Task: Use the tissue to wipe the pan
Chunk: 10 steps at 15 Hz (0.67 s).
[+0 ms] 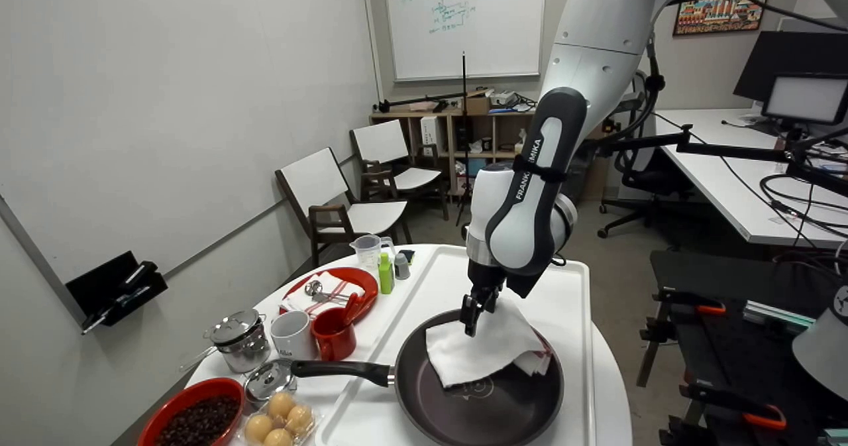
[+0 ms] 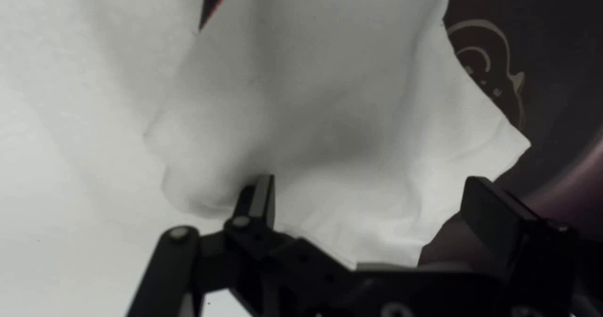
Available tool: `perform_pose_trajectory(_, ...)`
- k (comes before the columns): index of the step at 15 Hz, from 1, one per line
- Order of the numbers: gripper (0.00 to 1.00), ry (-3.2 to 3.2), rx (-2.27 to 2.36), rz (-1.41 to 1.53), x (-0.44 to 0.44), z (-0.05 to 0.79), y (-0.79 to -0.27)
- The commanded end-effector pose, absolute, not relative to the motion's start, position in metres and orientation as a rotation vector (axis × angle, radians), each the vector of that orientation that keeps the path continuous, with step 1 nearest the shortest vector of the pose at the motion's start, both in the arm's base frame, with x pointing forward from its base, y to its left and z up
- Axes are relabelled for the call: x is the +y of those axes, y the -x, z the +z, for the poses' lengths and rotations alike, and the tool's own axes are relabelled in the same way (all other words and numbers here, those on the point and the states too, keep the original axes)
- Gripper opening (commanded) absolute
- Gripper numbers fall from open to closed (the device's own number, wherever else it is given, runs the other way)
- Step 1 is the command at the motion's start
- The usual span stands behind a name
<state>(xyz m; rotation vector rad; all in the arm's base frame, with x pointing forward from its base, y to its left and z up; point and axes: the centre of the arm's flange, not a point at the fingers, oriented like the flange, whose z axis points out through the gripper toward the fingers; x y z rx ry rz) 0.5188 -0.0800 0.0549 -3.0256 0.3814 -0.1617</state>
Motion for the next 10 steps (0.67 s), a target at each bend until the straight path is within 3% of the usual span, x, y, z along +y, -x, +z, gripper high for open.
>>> perform_pose_trajectory(1,1.00,3.069,0.396,-0.037,-0.076,0.030,-0.530)
perform_pose_trajectory(8,1.00,3.133,0.392,0.092,-0.064,0.012,-0.535)
perform_pose_trajectory(9,0.75,3.139,0.389,0.106,-0.064,0.009,-0.536)
perform_pose_trajectory(10,0.74,3.143,0.389,0.110,-0.064,0.007,-0.537)
